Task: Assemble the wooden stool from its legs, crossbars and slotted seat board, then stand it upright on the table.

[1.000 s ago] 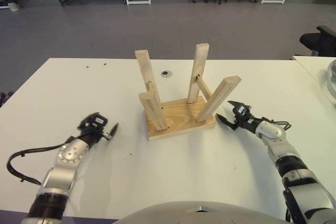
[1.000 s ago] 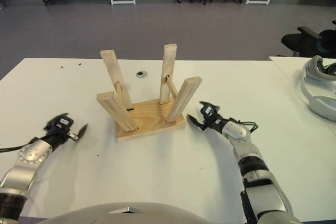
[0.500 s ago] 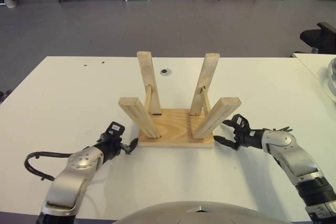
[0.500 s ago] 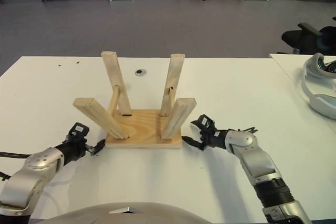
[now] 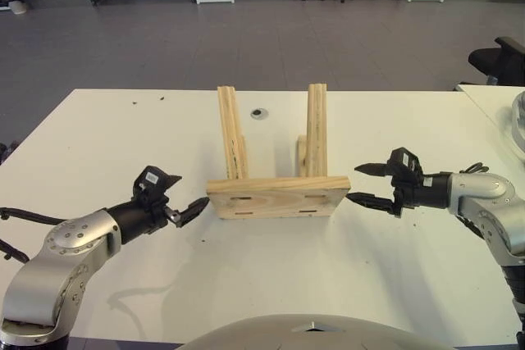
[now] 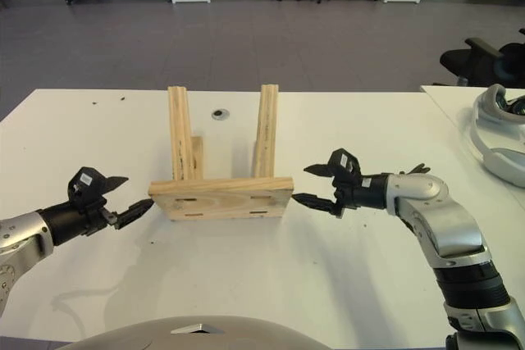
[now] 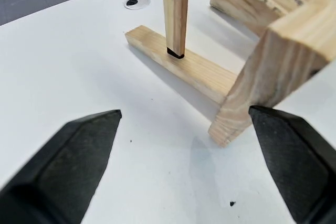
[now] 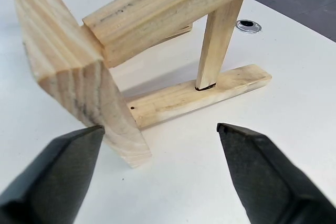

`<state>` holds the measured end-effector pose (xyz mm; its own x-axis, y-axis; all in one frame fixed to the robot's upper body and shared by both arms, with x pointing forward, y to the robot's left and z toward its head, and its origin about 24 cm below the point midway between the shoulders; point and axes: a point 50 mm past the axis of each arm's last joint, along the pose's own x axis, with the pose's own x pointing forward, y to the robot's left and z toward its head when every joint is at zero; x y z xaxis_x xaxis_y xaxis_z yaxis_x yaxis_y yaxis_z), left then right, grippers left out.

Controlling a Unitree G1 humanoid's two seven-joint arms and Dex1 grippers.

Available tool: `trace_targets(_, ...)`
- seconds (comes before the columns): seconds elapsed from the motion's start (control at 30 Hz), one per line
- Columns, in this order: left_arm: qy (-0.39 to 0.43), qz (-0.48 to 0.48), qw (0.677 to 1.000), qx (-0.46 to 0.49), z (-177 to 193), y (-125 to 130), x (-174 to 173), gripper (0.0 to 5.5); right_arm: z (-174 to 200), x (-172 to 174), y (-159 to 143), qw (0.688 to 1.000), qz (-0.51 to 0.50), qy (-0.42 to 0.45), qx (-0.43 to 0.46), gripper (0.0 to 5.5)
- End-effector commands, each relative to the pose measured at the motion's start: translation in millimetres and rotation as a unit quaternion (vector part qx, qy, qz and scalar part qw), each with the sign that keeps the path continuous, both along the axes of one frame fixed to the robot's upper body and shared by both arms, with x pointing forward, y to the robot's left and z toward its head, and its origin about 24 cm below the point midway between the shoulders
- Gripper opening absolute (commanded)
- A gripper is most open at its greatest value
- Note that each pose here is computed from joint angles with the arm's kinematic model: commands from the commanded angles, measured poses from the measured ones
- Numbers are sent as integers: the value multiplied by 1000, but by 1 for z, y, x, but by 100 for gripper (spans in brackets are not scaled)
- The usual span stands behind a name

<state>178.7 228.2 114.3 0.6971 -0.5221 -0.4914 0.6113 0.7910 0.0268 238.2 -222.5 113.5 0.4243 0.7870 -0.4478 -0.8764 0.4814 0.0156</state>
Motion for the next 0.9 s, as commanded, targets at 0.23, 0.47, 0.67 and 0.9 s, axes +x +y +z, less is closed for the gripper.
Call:
trace_targets(0.23,40,-217,967,127,-3,30,15,451,-17,15,10,981,156,-18,-113,405)
trace_targets(0.47,9,-290,953,87,-18,-8,53,435,-24,26,29,976,196,-13,-94,346)
trace_targets(0.67,-20,-297,953,54,-15,-18,63,352,-25,29,37,974,207,-22,-88,250)
trace_targets(0.9,13,-322,944,74,-26,-11,54,234,-26,33,43,972,214,-33,-91,141)
